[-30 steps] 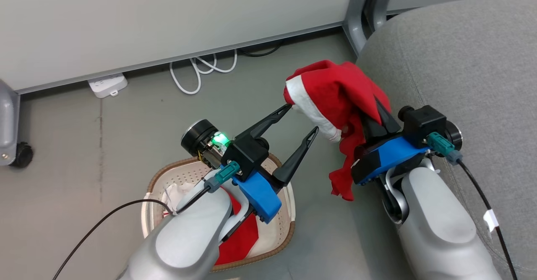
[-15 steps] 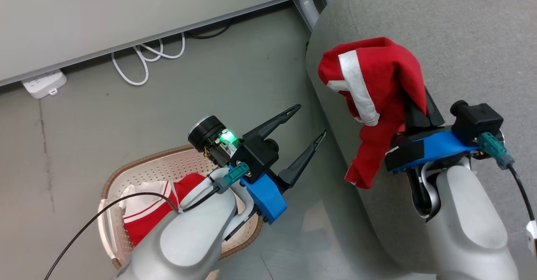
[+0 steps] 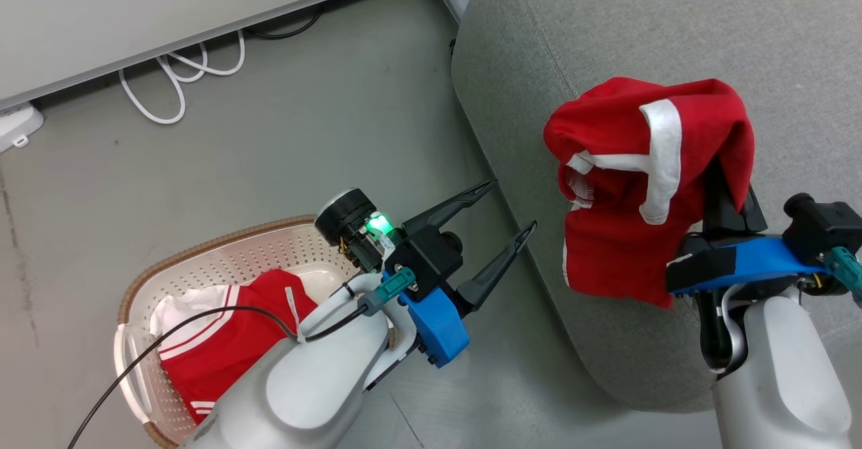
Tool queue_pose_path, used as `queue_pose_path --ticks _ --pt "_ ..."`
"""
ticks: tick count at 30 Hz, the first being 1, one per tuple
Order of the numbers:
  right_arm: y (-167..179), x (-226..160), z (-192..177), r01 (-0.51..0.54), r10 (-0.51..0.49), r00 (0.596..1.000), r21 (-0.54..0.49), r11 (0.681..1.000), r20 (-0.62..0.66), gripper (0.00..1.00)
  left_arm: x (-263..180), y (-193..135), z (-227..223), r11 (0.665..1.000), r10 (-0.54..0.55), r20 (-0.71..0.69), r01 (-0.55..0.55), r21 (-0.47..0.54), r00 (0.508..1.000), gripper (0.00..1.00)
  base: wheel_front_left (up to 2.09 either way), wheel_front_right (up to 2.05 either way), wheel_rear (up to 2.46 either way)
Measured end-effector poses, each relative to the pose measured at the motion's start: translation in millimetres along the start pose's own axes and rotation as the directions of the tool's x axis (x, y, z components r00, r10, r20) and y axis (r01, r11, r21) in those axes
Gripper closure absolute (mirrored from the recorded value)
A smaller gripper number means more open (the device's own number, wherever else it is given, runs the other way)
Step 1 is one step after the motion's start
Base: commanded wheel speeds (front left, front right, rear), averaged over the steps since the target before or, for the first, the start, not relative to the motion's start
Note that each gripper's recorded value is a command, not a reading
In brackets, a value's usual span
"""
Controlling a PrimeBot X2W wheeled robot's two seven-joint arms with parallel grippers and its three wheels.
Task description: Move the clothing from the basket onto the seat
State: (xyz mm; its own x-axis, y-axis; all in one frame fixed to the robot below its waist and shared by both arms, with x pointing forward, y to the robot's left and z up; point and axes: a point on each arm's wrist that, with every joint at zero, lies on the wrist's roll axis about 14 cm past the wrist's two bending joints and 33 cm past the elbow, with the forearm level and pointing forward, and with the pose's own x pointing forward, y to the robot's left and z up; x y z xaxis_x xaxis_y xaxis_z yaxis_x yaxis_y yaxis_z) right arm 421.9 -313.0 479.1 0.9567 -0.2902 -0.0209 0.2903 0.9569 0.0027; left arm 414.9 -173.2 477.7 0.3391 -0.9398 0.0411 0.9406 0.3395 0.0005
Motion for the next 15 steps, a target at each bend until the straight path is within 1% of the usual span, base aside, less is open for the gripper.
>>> queue_pose_path --ticks 5,10,15 --pt "-8.1 -3.9 -4.2 0.024 -0.024 1.000 0.006 1.000 -0.012 1.00 4.0 -2.1 -3.0 1.000 -0.014 0.000 0.014 -0.007 1.000 0.00 0.00 0.00 0.00" --pt "-9.4 -0.9 -0.7 0.029 -0.029 1.000 0.006 1.000 0.001 1.00 5.5 1.0 -1.1 1.000 -0.012 0.007 0.012 -0.006 1.000 0.00 0.00 0.00 0.00" --pt "-2.3 15.3 12.7 -0.003 0.005 0.999 -0.050 0.999 0.041 1.00 4.1 9.6 -3.1 1.000 0.005 0.011 -0.005 -0.015 1.000 0.00 0.00 0.00 0.00"
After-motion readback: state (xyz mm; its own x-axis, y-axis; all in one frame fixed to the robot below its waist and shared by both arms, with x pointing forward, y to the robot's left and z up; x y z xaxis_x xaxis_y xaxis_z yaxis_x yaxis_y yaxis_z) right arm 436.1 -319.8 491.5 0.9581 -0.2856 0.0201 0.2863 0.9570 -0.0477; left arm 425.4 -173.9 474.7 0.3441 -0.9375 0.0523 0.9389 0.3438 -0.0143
